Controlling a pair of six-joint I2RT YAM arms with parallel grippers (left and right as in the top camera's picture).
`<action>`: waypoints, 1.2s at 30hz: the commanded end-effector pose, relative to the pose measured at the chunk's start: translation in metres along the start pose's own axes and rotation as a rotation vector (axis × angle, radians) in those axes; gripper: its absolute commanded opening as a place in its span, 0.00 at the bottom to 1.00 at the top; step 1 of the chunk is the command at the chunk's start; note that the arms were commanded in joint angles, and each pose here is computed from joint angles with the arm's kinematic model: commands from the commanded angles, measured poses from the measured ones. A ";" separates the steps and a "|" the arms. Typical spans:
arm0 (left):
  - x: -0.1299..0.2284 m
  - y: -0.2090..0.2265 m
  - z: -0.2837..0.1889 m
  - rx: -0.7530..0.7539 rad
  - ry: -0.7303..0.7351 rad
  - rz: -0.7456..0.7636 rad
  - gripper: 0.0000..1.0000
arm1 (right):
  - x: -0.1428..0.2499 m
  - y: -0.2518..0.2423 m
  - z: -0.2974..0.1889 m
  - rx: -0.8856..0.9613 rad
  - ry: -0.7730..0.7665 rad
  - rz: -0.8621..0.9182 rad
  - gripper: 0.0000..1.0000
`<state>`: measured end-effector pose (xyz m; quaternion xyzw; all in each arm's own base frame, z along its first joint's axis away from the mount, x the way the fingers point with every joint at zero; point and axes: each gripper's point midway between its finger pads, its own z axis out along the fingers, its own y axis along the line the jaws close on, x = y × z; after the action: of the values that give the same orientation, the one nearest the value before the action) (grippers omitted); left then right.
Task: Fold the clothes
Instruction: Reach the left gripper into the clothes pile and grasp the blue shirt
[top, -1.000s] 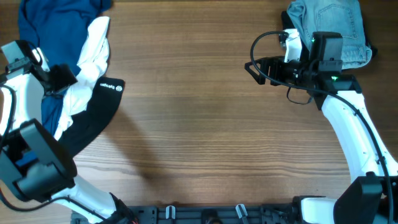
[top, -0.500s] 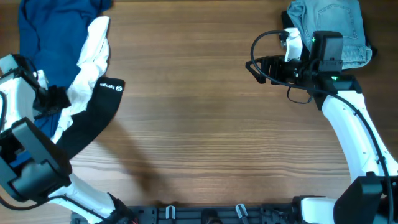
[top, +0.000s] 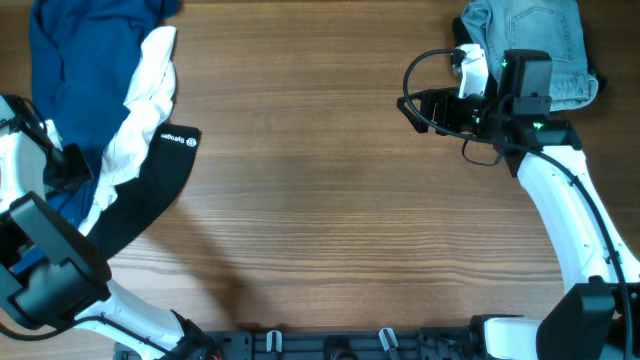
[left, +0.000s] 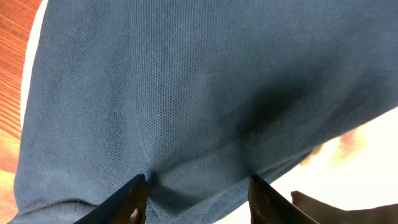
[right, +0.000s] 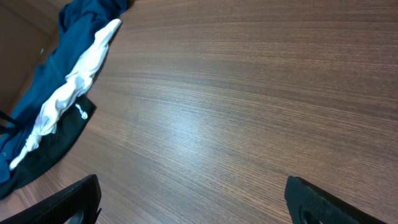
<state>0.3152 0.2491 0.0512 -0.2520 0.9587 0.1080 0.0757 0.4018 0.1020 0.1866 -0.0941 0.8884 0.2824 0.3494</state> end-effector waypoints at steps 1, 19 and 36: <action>0.009 0.005 0.013 -0.033 0.029 0.000 0.52 | -0.009 -0.001 0.001 0.014 -0.016 -0.008 0.95; -0.003 -0.014 -0.007 0.036 -0.005 -0.086 0.04 | -0.018 0.000 0.000 0.013 -0.052 -0.004 0.94; -0.058 -0.286 -0.350 0.936 -0.662 0.200 0.04 | -0.021 0.025 -0.004 -0.124 -0.055 0.030 0.89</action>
<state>0.4744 0.0061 0.3139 -0.0851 0.8808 -0.1475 0.4418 0.4066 0.1115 0.2016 -0.0824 0.8708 0.3232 0.3613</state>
